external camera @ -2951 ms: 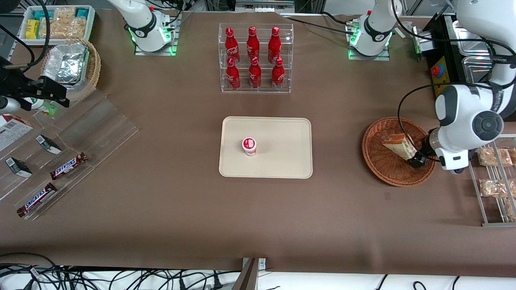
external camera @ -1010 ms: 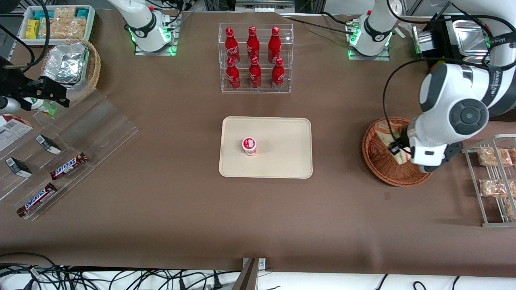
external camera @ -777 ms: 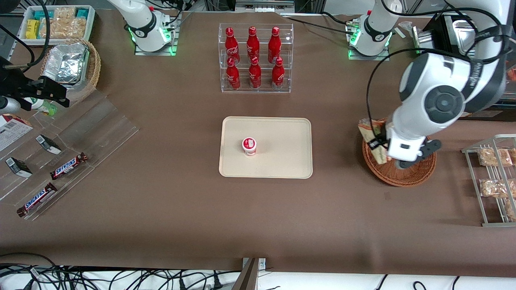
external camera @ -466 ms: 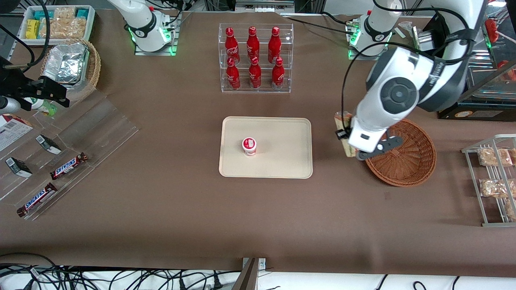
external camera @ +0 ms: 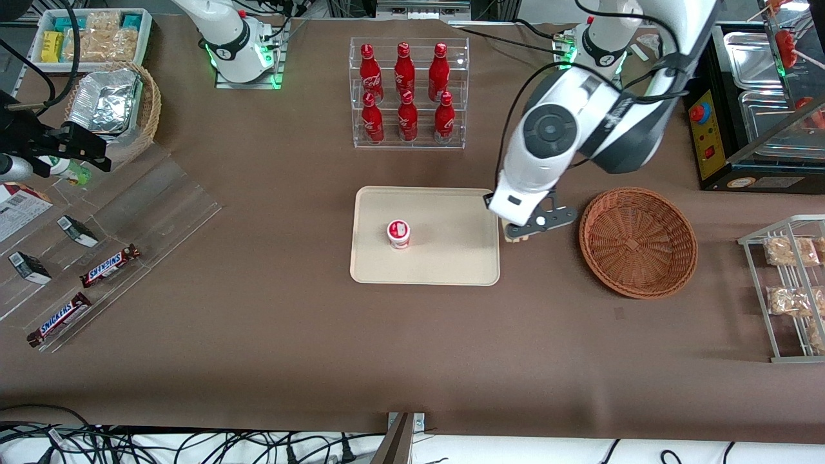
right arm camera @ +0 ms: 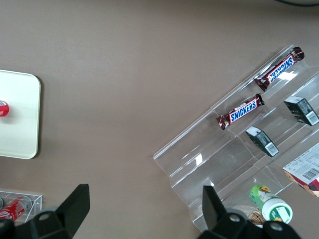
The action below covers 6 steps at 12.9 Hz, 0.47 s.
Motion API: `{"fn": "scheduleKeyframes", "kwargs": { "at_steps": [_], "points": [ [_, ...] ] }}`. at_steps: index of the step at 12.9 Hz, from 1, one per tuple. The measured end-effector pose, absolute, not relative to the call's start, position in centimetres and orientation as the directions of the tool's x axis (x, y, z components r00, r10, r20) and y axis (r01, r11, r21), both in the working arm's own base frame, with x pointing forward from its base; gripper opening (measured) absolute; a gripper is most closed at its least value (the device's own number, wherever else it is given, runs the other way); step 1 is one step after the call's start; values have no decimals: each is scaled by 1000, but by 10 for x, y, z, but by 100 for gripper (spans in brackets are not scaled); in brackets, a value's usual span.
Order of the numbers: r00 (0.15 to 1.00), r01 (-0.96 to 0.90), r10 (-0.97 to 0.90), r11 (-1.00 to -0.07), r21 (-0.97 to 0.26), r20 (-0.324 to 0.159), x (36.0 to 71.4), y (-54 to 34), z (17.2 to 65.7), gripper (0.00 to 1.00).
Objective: Place sandwich from basket to tray
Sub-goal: 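Lift the sandwich out of the basket and carry it toward the tray, then lower the sandwich onto the cream tray beside the red-capped bottle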
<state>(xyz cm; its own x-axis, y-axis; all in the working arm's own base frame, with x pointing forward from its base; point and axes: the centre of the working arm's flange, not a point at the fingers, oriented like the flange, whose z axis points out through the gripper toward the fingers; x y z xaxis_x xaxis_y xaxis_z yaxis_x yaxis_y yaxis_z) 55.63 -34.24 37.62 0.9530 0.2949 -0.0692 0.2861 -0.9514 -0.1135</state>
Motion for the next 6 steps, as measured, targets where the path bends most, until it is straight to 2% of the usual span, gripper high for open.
{"fn": "scheduleKeyframes", "kwargs": {
  "at_steps": [4, 6],
  "points": [
    [959, 278, 283, -954, -114, -30, 536, -398, 322, 43],
    [959, 284, 284, -952, -114, 11, 527, -419, 300, 43]
  ]
}}
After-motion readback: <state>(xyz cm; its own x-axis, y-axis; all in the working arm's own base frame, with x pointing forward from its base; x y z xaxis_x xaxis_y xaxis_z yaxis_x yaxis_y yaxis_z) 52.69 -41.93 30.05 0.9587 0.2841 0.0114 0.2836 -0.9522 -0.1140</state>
